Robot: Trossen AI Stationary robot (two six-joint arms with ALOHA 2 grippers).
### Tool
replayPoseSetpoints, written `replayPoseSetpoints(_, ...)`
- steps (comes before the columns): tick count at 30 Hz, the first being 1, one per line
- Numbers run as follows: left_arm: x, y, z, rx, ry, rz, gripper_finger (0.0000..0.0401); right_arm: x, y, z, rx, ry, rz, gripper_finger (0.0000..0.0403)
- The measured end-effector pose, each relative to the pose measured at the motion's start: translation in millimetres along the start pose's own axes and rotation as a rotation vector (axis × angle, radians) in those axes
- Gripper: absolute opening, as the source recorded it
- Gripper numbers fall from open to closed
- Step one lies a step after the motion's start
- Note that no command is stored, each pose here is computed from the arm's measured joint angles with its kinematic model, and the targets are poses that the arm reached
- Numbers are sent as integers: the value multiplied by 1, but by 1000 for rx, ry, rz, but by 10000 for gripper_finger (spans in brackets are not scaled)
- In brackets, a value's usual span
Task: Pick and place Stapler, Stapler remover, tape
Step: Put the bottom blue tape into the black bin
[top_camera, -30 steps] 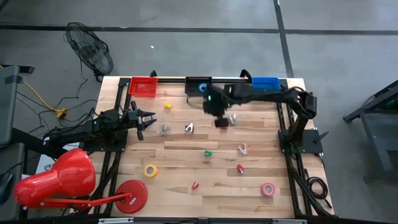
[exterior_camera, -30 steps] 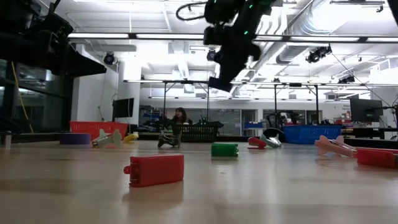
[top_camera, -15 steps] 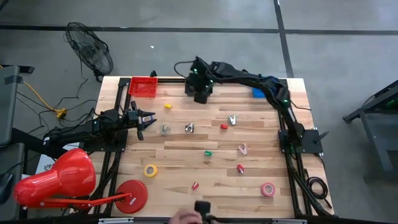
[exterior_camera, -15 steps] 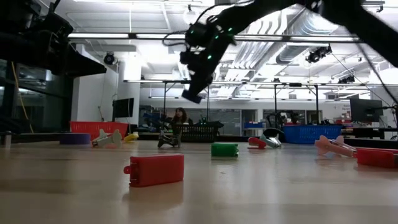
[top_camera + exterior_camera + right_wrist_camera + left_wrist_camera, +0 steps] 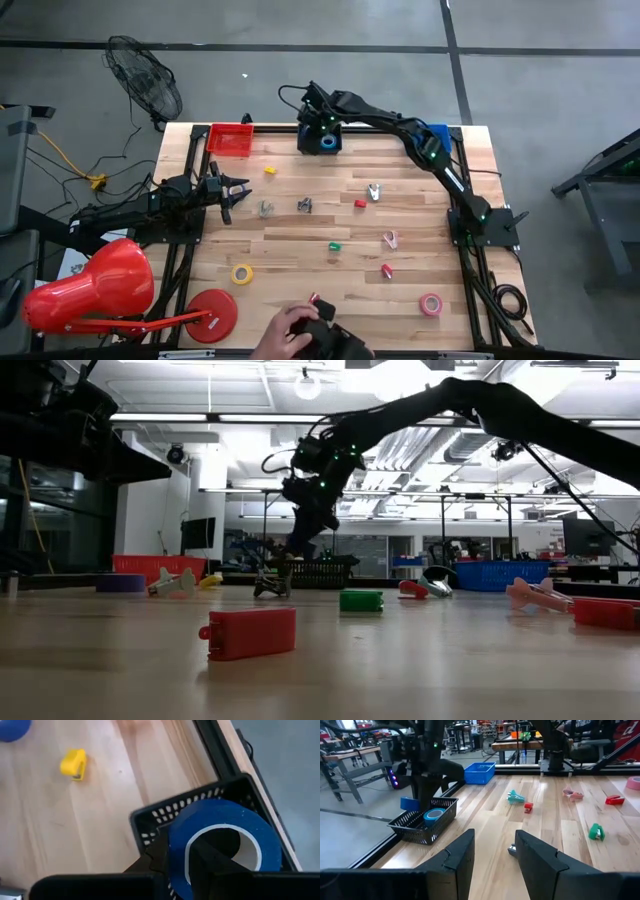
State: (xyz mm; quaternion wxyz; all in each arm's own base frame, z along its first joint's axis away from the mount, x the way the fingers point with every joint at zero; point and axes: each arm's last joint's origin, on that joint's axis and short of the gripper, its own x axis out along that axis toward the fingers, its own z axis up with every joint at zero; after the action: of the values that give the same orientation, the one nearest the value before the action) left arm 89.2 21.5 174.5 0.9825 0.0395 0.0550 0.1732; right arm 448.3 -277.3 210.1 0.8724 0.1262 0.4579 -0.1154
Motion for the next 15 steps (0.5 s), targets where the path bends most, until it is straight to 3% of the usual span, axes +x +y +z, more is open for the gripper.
replayPoseSetpoints(15, 0, 0, 0, 0, 1, 1, 138, 26, -7, -14, 6, -47, 51, 32)
